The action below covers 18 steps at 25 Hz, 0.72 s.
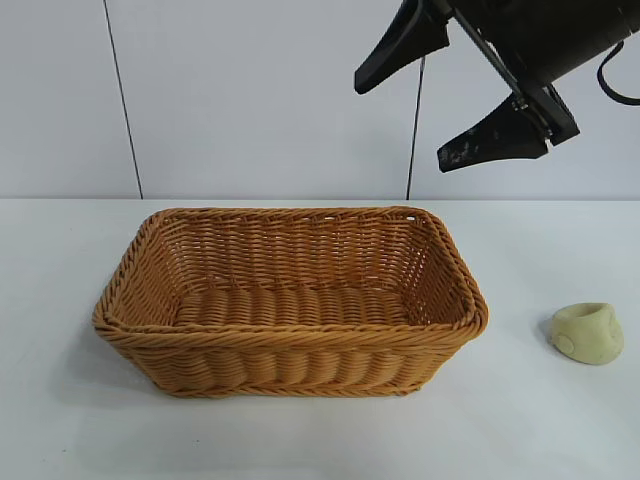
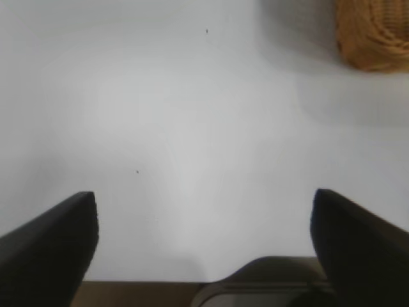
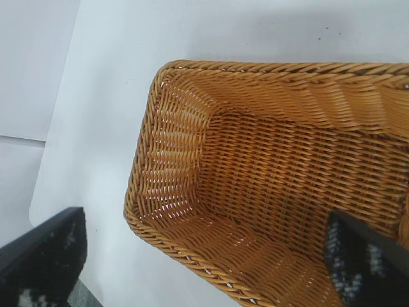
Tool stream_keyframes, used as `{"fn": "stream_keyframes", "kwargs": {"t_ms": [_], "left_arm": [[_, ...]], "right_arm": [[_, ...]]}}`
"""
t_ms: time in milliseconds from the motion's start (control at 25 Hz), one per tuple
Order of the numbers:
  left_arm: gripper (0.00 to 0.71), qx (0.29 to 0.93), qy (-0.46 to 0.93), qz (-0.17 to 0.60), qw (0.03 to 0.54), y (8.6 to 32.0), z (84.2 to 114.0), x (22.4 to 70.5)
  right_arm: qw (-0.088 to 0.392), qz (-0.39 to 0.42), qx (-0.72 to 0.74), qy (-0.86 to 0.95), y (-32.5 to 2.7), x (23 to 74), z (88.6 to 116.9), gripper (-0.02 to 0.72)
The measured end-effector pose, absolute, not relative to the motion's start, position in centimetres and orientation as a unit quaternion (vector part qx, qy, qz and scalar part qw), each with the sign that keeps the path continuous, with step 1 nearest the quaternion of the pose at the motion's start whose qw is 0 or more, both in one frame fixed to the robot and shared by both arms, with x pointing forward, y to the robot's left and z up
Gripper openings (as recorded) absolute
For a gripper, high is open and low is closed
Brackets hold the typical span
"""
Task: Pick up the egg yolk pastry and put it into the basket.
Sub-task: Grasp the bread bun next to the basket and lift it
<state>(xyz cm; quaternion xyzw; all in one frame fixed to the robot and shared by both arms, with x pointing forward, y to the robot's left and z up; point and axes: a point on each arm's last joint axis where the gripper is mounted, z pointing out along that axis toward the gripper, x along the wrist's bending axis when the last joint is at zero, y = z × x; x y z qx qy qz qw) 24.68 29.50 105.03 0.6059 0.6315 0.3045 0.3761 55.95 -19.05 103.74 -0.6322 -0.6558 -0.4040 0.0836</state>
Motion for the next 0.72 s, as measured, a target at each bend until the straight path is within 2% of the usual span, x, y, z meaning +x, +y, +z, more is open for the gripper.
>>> {"fn": "stream_keyframes", "kwargs": {"t_ms": [80,280,560,720], "left_arm": [[0.695,0.595,0.618,0.326,0.398,29.5,105.1,23.6],[0.695,0.592,0.615,0.331,0.403,29.5,105.0,23.4],[0.695,0.592,0.615,0.331,0.403,29.5,105.0,23.4],[0.695,0.592,0.615,0.331,0.403,29.5,105.0,23.4]], "right_arm": [[0.081,-0.400,-0.631,-0.660,-19.1,55.9,103.7,0.695],[0.057,-0.376,-0.624,-0.683,-19.4,56.2,104.5,0.695],[-0.036,-0.271,-0.637,-0.721,-21.5,56.9,106.2,0.695],[-0.090,-0.195,-0.650,-0.729,-23.2,56.9,106.1,0.695]]}}
